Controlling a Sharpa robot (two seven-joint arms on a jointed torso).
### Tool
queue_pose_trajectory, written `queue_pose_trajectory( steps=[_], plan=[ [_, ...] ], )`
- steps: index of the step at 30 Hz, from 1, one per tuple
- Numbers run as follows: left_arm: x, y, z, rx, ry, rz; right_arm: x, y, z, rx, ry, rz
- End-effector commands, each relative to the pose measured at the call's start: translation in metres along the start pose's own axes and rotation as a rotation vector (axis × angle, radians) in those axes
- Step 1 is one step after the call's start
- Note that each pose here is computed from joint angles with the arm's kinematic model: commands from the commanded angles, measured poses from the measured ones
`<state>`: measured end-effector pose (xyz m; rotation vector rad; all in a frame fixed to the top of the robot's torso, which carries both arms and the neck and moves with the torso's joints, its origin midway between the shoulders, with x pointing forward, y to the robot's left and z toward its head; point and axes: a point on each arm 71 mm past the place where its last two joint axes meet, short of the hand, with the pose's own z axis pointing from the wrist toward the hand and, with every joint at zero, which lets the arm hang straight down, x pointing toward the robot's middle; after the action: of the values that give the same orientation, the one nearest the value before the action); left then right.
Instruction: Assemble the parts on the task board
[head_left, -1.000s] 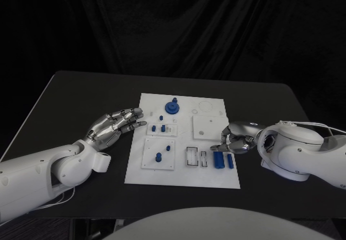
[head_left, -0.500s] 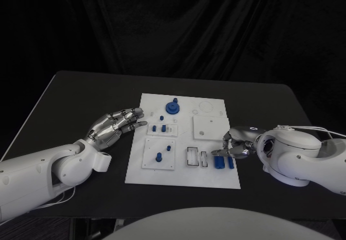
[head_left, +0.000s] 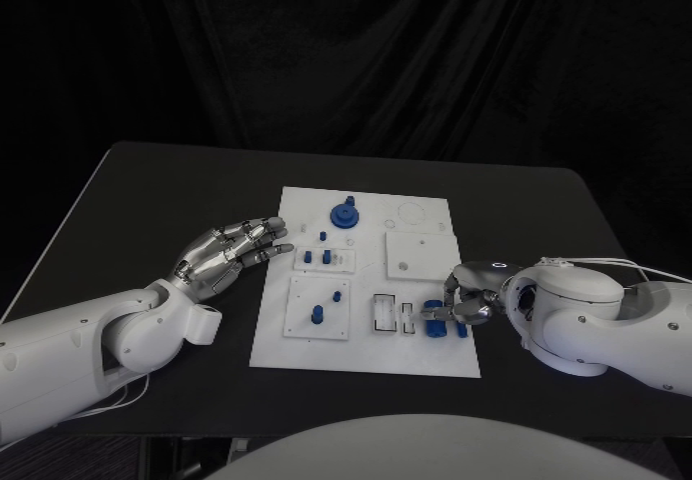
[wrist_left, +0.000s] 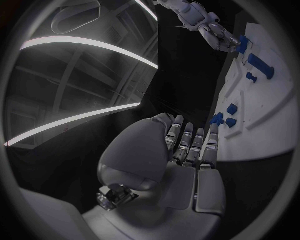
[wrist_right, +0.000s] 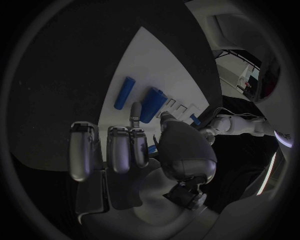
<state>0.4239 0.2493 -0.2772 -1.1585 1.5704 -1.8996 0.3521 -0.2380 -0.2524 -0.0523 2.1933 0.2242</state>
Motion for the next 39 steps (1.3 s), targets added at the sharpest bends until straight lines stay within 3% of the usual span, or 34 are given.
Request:
queue_pose_trajectory(
  steps=[1,17,24,31,39],
  plan=[
    [0.0015,0.0005,0.0004,0.002,0.009,-0.013,0.003,-0.002,0.002,0.019,0.005,-0.012],
    [0.0025,0.0036,0.001,-0.011,0.017,-0.019,0.015,0.0,0.015,0.014,0.04,-0.025],
    [0.0029,0.0049,0.0005,-0.015,0.019,-0.023,0.014,0.005,0.018,-0.016,0.02,-0.002],
    [0.0024,0.006,-0.0009,-0.019,0.018,-0.025,0.009,0.012,0.012,-0.091,-0.062,0.162],
    [0.0024,0.007,-0.0014,-0.022,0.018,-0.027,0.005,0.023,-0.003,-0.161,-0.09,0.399]
  ],
)
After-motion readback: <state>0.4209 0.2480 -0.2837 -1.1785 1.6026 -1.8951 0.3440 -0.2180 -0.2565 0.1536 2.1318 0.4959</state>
